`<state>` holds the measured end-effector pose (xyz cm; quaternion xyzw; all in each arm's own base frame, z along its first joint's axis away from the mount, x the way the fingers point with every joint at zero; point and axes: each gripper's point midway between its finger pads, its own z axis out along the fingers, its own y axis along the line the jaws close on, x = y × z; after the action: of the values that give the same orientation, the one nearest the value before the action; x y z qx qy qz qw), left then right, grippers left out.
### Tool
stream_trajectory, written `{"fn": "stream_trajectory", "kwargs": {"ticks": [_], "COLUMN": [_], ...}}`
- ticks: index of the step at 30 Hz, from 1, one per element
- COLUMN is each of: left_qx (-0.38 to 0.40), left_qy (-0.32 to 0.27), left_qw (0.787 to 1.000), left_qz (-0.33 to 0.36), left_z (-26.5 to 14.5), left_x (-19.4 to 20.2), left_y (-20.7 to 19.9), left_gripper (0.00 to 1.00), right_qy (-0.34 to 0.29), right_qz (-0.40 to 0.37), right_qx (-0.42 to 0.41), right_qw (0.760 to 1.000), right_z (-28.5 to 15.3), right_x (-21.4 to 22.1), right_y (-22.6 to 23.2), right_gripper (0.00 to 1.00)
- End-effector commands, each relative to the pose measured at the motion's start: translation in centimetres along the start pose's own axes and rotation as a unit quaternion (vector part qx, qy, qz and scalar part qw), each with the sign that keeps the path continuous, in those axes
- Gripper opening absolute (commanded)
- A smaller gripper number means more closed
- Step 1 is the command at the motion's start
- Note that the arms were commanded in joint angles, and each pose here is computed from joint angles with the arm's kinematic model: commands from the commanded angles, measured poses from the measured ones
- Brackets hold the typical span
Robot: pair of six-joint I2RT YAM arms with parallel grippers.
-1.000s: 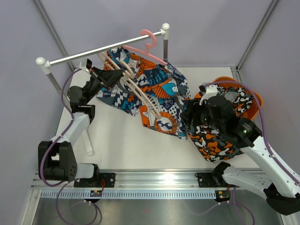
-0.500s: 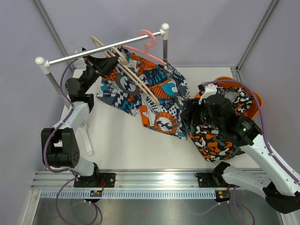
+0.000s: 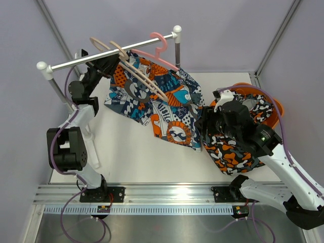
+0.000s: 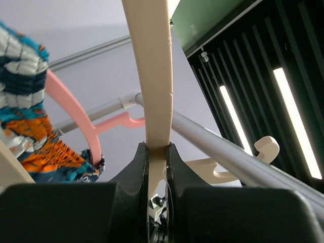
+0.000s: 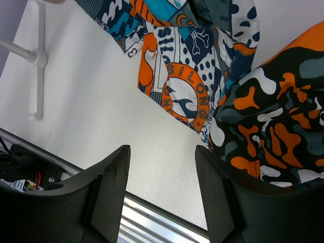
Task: Remove the shorts from the hanger
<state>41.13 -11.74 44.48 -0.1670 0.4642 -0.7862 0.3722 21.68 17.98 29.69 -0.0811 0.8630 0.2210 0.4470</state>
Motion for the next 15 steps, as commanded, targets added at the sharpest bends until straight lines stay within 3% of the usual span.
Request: {"fn": "stream_trajectory", "kwargs": {"ticks": [1, 15], "left_qx": [0.072, 0.066], "left_qy": [-0.006, -0.041], "left_qw": [0.997, 0.997], "left_qz": [0.024, -0.021], "left_z": [0.5, -0.8], "left_x": [-0.6, -2.3], "left_y": [-4.9, -2.6], "left_gripper": [0.0, 0.0], "right_qy": [-0.02, -0.014], "right_qz": [-0.005, -0.001], "right_qx": [0.008, 0.001], "right_qw": [1.0, 1.0], "right_z": [-0.6, 0.0], "right_x": [-1.5, -1.3], "right_y": [-0.2, 0.2], "right_gripper": [0.63, 0.62]}}
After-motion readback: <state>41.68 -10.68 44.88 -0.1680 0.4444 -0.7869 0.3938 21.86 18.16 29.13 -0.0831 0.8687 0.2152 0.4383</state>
